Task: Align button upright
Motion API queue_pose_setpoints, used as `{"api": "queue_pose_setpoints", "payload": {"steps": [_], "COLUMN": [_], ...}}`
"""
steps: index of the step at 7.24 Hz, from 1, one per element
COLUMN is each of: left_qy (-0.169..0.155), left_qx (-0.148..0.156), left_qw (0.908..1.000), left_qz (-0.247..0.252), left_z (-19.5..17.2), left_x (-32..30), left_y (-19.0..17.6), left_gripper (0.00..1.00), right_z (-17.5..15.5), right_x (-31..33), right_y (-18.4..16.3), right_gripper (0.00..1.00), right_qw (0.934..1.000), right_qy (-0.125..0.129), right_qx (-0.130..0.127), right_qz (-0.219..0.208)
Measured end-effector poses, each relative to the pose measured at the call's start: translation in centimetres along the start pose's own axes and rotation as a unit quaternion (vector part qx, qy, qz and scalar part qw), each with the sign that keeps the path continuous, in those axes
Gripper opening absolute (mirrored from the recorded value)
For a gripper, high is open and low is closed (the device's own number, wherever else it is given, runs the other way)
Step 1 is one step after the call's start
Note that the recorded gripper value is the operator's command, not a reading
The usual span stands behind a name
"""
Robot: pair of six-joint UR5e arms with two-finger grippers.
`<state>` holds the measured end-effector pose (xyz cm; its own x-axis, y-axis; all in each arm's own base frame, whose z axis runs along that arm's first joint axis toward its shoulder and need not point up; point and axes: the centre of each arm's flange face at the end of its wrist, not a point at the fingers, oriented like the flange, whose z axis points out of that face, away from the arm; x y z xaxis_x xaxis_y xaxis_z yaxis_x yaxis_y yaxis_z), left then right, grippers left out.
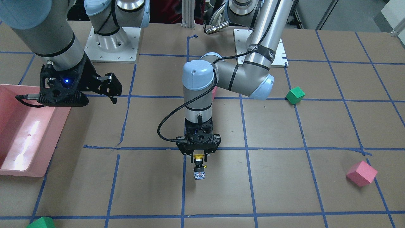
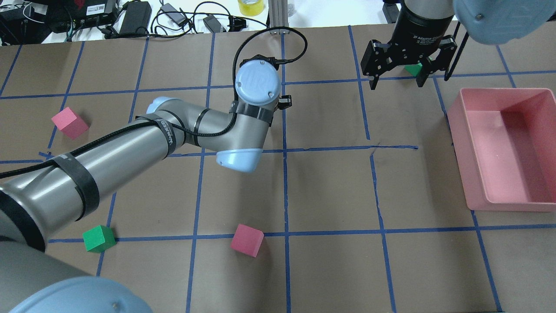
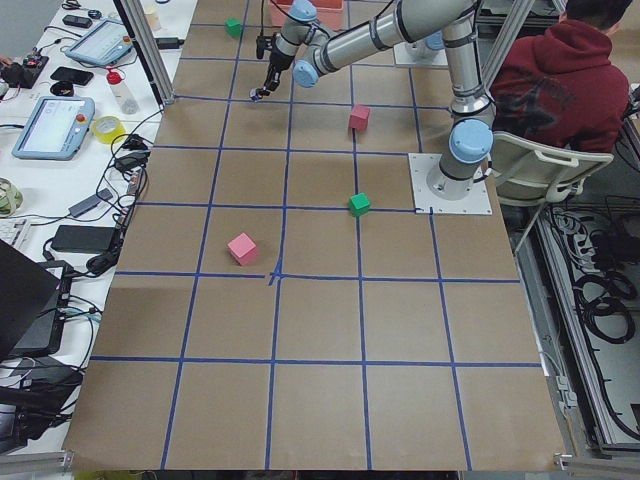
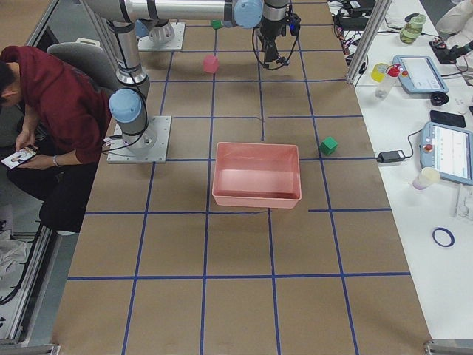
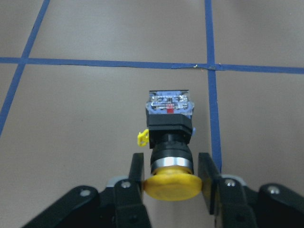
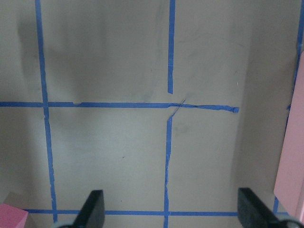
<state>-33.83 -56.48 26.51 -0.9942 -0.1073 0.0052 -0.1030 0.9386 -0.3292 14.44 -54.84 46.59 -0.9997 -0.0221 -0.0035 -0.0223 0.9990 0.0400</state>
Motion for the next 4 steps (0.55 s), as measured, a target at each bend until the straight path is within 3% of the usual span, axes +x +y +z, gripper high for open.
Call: {"api": "queue_pose_setpoints", "payload": {"steps": [1, 2, 4], "left_qy": [0.004, 0.005, 0.021], "left_qx": [-0.07, -0.123, -0.201], "left_qw": [0.9966, 0.9875, 0.9607], "left_qz": [-0.044, -0.099, -0.19], "left_z": [-1.0, -0.8, 1.6], "left_x": [-0.1, -0.4, -0.2], "left_y": [-0.8, -1.2, -1.0], "left_gripper": [0.0, 0.0, 0.0], "right_z": [0.0, 0.1, 0.2], "right_x": [0.0, 0.1, 0.1], "right_y": [-0.1, -0.1, 0.0], "right_gripper": [1.0, 1.0, 1.0], "right_qw": [1.0, 1.0, 1.0], "right_qy": [0.001, 0.002, 0.002], "right_qx": [0.005, 0.005, 0.002], "right_qz": [0.0, 0.0, 0.001]}}
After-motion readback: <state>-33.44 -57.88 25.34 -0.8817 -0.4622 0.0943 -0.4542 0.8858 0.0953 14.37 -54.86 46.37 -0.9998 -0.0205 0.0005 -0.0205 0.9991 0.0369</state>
